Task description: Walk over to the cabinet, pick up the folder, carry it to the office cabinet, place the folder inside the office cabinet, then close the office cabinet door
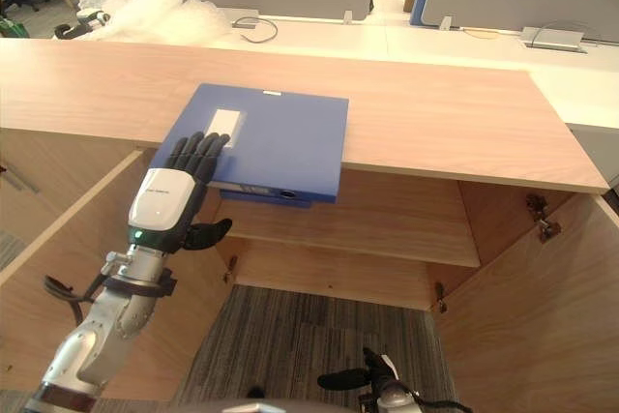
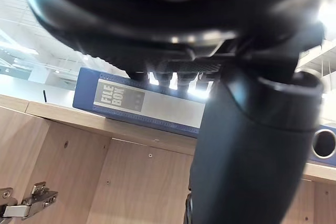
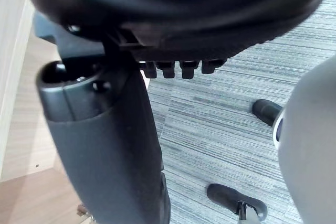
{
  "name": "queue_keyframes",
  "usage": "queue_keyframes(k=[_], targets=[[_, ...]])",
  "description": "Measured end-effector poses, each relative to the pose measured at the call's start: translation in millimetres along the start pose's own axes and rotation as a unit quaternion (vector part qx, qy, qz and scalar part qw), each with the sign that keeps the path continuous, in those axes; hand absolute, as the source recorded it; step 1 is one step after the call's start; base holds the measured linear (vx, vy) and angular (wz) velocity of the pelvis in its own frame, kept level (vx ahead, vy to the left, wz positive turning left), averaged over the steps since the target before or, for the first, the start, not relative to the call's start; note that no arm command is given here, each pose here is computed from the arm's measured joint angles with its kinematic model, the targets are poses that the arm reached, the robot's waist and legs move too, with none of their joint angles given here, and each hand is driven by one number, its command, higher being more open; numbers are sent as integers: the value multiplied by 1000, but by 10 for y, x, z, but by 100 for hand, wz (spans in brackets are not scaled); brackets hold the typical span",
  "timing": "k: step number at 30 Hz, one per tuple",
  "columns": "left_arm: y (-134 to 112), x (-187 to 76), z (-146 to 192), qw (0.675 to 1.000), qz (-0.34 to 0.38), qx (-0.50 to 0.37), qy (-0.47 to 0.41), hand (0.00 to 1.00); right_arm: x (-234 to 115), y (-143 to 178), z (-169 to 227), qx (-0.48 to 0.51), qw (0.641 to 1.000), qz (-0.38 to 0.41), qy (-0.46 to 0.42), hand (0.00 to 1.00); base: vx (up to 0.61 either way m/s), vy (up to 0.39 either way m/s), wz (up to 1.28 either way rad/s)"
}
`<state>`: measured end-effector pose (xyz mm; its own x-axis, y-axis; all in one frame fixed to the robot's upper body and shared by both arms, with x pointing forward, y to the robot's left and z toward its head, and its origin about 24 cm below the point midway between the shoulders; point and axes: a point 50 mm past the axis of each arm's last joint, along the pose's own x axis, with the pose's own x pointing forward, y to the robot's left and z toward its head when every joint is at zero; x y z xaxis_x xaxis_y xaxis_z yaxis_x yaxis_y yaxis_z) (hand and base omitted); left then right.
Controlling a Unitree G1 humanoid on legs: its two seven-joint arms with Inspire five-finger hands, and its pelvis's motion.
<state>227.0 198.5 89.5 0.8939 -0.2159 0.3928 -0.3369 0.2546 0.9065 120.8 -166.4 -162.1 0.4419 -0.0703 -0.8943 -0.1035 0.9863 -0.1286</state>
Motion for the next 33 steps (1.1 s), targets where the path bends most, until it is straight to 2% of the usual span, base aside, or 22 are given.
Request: queue_keyframes(k=[19,33], targets=[[118,247,-52,994,-9,77,-71,100,-9,22,-10,-32,999,11,-4,100,-13,5,-2],[129,278,-70,992,-4,99,-75,100,-8,11,-1,-35,999,7,-6,100,-11,6,-2]])
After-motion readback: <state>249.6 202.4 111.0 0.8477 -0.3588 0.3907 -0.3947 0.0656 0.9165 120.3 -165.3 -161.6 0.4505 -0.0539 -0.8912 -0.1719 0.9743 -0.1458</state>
